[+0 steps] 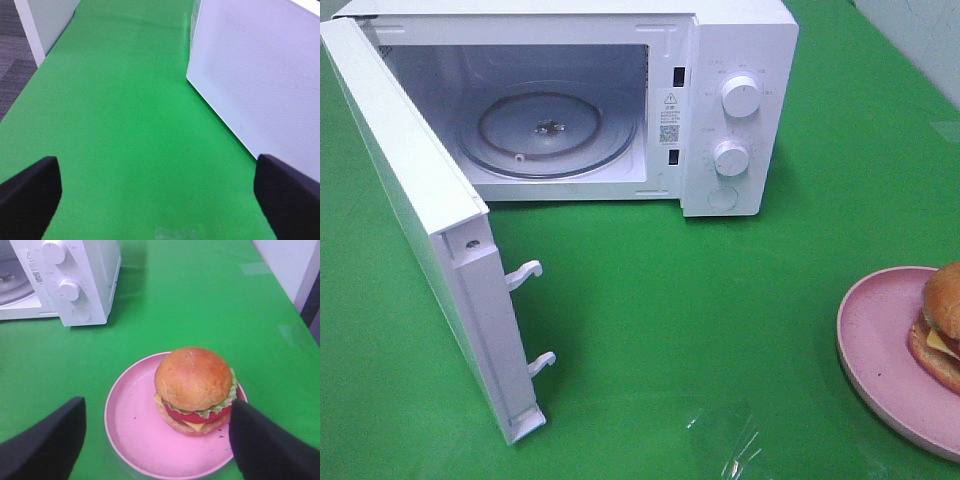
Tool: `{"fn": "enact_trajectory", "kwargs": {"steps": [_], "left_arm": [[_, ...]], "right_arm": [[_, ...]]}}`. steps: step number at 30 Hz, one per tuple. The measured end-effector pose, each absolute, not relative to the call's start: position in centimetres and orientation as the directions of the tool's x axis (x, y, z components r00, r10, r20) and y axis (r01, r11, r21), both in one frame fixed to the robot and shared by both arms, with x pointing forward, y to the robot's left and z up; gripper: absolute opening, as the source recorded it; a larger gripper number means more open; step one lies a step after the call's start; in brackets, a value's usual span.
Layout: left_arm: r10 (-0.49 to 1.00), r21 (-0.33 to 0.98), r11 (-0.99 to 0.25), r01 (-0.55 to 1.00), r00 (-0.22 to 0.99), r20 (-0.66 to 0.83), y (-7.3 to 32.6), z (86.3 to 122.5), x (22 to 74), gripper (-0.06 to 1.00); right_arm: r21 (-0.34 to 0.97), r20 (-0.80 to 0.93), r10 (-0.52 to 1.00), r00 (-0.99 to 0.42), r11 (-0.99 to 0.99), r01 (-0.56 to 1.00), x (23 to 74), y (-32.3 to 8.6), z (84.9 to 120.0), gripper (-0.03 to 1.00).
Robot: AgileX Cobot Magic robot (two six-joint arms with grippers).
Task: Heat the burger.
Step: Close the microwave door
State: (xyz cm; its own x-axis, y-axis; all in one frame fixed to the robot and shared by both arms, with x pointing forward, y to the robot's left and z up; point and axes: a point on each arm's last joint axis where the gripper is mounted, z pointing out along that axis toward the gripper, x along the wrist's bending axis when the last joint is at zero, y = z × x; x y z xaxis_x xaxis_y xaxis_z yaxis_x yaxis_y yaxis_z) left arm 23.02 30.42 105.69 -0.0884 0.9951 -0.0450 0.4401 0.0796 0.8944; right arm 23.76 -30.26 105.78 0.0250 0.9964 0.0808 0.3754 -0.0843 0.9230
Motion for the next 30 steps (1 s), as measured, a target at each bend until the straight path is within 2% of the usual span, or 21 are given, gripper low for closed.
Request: {"fn": "enact_trajectory", "kwargs": {"steps": [30], "left_arm": [[0.995, 0.894, 0.080, 0.440, -0.088, -0.045, 30.42, 105.69, 23.02, 0.96]], "right_arm": [[0.923, 0.081, 0.996, 0.025, -0.084, 0.375, 23.76, -30.26, 105.78, 0.76]]}}
